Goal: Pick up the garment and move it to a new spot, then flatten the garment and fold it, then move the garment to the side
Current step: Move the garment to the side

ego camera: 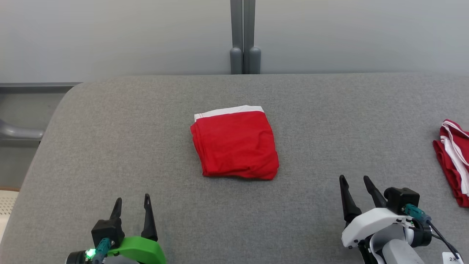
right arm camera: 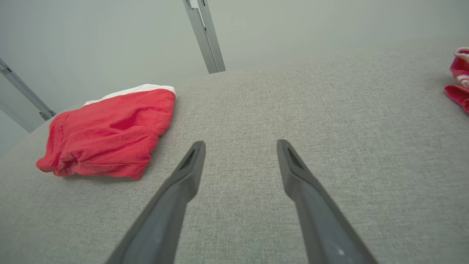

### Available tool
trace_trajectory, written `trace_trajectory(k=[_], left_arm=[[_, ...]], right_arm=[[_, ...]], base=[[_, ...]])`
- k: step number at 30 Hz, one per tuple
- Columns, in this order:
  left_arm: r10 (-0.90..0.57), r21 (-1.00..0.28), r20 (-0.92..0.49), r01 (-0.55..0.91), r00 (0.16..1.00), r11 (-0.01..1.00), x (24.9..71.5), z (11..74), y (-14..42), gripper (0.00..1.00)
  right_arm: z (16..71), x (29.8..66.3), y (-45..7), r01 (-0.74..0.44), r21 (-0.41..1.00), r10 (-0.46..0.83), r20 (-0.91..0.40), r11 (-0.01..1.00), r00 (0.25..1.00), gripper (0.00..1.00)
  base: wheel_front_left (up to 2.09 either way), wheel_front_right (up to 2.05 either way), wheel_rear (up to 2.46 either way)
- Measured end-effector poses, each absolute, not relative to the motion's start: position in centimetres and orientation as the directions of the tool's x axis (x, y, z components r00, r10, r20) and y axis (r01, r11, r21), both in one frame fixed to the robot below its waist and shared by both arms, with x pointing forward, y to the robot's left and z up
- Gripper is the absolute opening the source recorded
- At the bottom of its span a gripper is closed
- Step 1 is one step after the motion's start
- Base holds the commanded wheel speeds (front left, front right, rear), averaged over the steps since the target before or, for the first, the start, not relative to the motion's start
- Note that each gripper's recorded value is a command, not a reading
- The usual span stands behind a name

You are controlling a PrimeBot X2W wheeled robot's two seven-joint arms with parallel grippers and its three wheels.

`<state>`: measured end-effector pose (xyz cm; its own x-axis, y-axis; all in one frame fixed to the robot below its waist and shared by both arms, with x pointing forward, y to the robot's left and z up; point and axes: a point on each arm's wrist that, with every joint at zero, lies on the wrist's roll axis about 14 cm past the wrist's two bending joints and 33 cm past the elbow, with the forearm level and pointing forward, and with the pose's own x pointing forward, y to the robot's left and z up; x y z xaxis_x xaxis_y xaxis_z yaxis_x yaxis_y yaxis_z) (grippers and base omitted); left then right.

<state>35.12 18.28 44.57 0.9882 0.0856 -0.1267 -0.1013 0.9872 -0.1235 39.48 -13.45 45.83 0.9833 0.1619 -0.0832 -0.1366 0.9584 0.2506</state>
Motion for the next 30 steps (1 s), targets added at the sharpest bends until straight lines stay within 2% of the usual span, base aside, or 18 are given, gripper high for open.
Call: trace_trajectory(k=[14, 30], left_arm=[[0.139, -0.127, -0.174, -0.163, 0.975, 0.978, 34.7, 43.2, 19.7, 1.0], [0.266, -0.098, -0.215, -0.292, 0.94, 0.951, 33.0, 42.3, 23.3, 1.0]], right_arm=[[44.5, 42.8, -8.7, -0.247, 0.26, 0.283, -0.112, 0.934, 0.952, 1.0], [42.2, 46.0, -2.3, -0.367, 0.289, 0.421, -0.151, 0.884, 0.895, 1.0]], base=[[0.0, 0.0, 0.0], [0.0, 0.0, 0.0]])
